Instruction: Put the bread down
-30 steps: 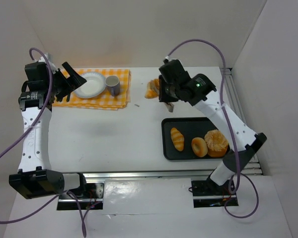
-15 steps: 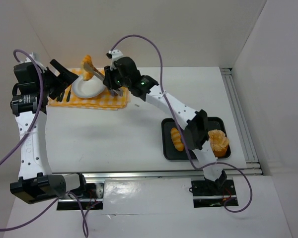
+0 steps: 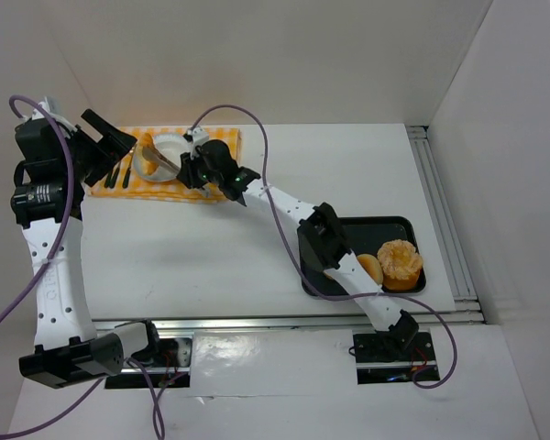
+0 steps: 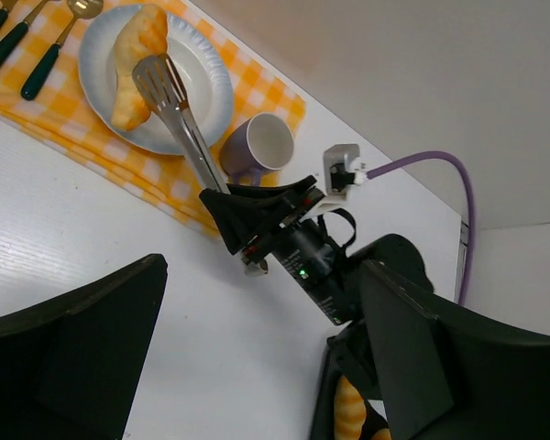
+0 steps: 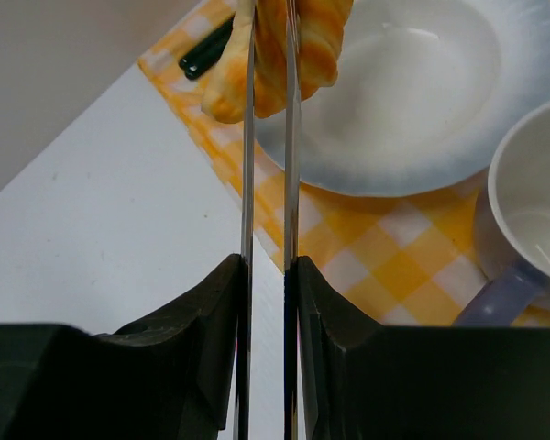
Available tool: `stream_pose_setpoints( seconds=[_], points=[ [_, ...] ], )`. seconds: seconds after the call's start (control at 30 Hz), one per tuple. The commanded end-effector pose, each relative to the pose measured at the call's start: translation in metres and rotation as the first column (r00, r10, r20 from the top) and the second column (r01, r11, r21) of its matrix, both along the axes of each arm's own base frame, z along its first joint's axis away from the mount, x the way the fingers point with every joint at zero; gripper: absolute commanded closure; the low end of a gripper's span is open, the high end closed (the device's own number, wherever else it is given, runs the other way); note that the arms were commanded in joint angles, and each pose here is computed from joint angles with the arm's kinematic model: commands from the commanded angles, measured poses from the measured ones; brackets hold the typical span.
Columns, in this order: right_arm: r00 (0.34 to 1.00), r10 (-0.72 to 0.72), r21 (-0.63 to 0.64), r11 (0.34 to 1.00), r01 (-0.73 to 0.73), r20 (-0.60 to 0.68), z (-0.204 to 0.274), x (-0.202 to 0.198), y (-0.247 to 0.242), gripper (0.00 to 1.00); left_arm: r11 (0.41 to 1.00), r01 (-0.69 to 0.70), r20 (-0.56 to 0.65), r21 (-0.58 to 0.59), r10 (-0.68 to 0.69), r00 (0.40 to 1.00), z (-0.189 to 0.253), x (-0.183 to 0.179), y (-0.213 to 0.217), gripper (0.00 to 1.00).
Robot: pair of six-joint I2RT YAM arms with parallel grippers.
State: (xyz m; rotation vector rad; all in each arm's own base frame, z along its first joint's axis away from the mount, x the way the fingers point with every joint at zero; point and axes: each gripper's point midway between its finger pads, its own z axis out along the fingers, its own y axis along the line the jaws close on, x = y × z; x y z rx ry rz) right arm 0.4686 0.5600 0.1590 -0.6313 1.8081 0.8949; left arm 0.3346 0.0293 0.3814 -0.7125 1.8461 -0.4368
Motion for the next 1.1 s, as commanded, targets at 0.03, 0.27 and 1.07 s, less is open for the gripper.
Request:
stream_pose_setpoints(
  seconds=[0.03, 0.27, 1.07],
  points=[
    [0.991, -0.051, 0.161, 0.987, 0.031, 0.126, 0.057, 0.022, 0.006, 1.00, 1.000, -0.015, 0.047, 0.013, 0.014, 0.999, 0.016, -0.005, 0.002, 0.01],
    [0.990, -0.083, 0.158, 0.985, 0.065, 0.113, 0.045, 0.032, 0.002, 0.70, 1.000, -0.003, 0.029, 0.013, 0.002, 1.000, 0.010, -0.002, 0.001, 0.01],
    [0.973, -0.137, 0.163, 0.981, 0.108, 0.183, 0.185, -0.005, -0.053, 0.43, 0.998, 0.059, 0.078, 0.026, -0.060, 0.995, 0.020, -0.004, -0.009, 0.01]
  ],
)
